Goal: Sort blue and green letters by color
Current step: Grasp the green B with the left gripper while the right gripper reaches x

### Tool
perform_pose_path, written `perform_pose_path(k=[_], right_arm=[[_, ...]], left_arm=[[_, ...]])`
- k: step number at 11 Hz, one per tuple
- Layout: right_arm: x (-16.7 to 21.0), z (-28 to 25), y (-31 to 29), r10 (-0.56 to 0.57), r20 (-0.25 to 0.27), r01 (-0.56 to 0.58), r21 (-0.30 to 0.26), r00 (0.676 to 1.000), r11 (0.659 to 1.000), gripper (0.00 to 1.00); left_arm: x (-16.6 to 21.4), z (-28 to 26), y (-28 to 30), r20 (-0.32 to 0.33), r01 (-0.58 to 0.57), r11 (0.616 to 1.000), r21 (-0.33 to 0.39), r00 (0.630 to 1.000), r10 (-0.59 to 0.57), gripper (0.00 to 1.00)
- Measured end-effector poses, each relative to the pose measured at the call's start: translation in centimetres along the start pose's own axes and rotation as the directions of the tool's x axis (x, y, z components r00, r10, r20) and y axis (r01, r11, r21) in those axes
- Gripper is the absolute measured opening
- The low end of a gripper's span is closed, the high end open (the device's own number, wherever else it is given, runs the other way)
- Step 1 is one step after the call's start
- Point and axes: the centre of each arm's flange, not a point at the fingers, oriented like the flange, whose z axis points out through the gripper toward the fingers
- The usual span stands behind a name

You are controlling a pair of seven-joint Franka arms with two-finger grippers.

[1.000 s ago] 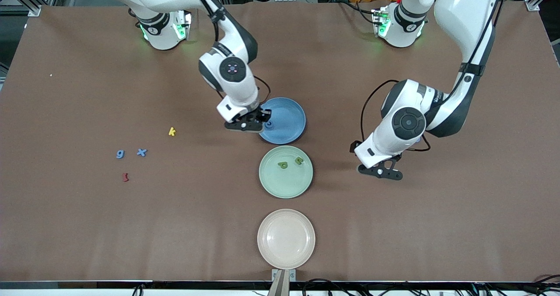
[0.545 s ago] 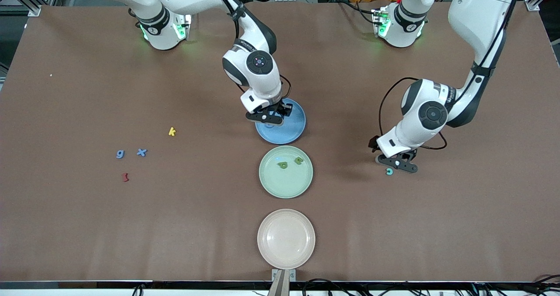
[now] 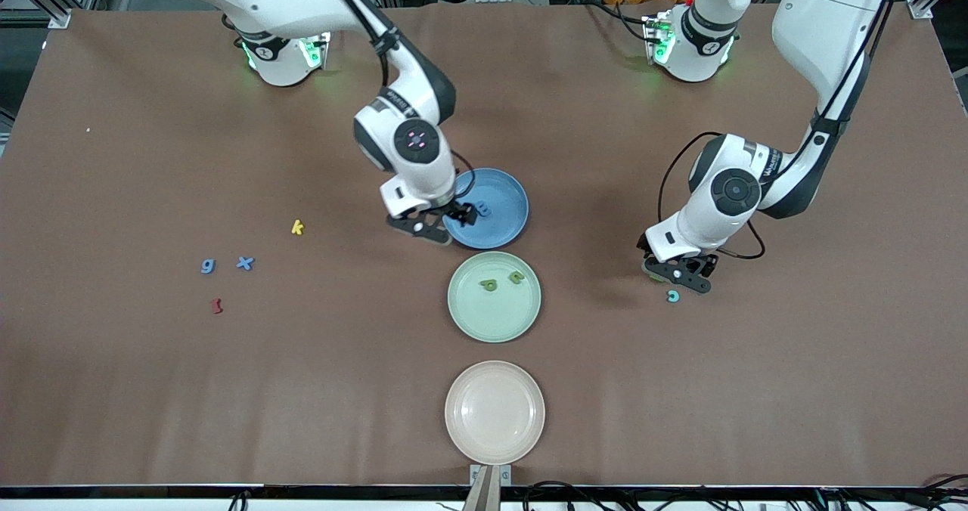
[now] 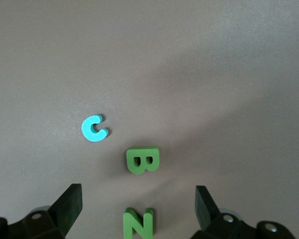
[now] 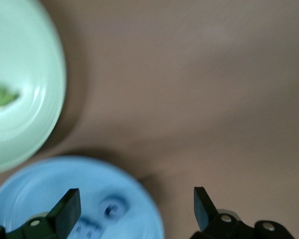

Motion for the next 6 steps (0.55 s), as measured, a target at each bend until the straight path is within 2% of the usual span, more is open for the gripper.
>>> perform_pose_path(k=[1,4,6], right_arm=[[3.1,-0.8,2.0,0.047,0.001,-0.047,-0.007,0.999,0.999,1.0],[12.7,-3.2,10.7,0.037,0.0,-0.037,-0.01,0.999,0.999,1.0],[17.9,-3.7,17.9,0.087,0.004,-0.087,-0.018,0.996,0.996,1.0]], left_arm=[[-0.1,0.4,0.1,-0.002,-0.003,1.0,-0.002,1.0,0.003,1.0],[0.0,1.5,0.5,-0.014,-0.011,1.0,-0.011,1.0,0.011,1.0],[0.0,2.1,0.7,-0.025,-0.022,1.0,-0.012,0.999,0.022,1.0]])
